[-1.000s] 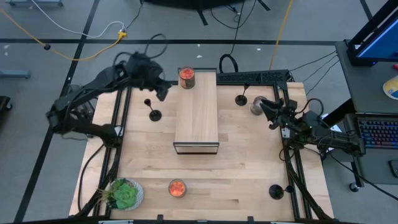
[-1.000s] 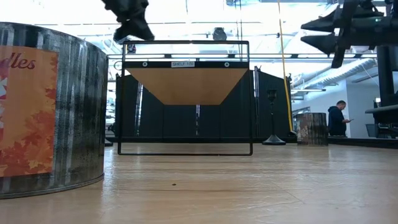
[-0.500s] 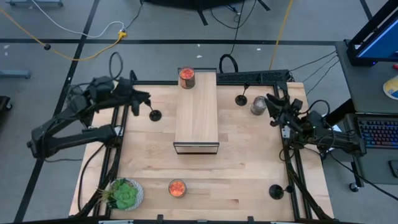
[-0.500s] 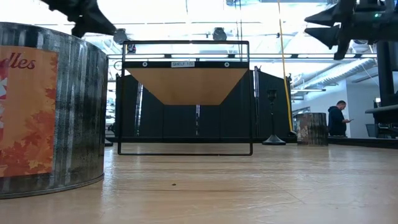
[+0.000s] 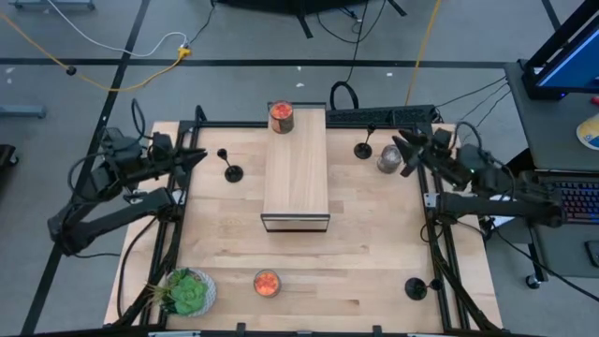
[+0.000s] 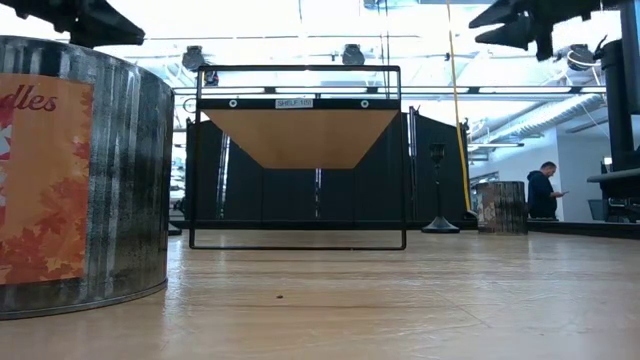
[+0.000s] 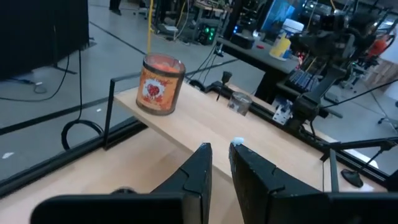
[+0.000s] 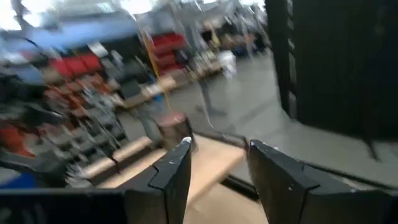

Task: Pick & Place candle stick holders
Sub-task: Align the brown scented candle with the orange scented candle on the shelf

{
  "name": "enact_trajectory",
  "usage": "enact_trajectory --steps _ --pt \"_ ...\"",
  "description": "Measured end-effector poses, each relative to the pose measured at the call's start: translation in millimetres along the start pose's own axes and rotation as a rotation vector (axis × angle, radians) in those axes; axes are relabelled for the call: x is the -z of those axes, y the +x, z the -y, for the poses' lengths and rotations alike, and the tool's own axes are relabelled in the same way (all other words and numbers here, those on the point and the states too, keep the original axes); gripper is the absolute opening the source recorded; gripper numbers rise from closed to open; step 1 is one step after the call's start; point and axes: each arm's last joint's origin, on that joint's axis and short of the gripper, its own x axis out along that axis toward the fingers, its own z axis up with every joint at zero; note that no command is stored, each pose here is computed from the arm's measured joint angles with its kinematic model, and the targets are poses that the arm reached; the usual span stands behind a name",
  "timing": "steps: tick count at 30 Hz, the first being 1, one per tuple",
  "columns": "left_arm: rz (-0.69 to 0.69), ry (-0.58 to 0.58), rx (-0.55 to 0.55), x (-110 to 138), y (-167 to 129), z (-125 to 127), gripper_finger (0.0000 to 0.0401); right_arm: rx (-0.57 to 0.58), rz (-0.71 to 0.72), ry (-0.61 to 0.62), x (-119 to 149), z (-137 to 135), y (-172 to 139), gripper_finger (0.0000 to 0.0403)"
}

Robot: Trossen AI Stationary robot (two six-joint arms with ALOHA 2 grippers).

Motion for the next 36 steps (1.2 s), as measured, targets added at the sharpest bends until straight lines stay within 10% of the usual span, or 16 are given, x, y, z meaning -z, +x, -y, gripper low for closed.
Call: enact_trajectory --steps 15,23,36 --pt "0.008 0.002 -0.006 9 -1 -3 0.0063 0.507 -0.476 0.103 -20 -6 33 0.0155" --pt "0.008 0.004 -0.007 9 -1 -3 0.0063 0.822 -0.755 0.376 -1 19 33 0.0155" --pt "0.018 0.003 -0.005 8 -1 -2 0.0063 0.791 -0.676 0.396 -8 28 46 0.0155"
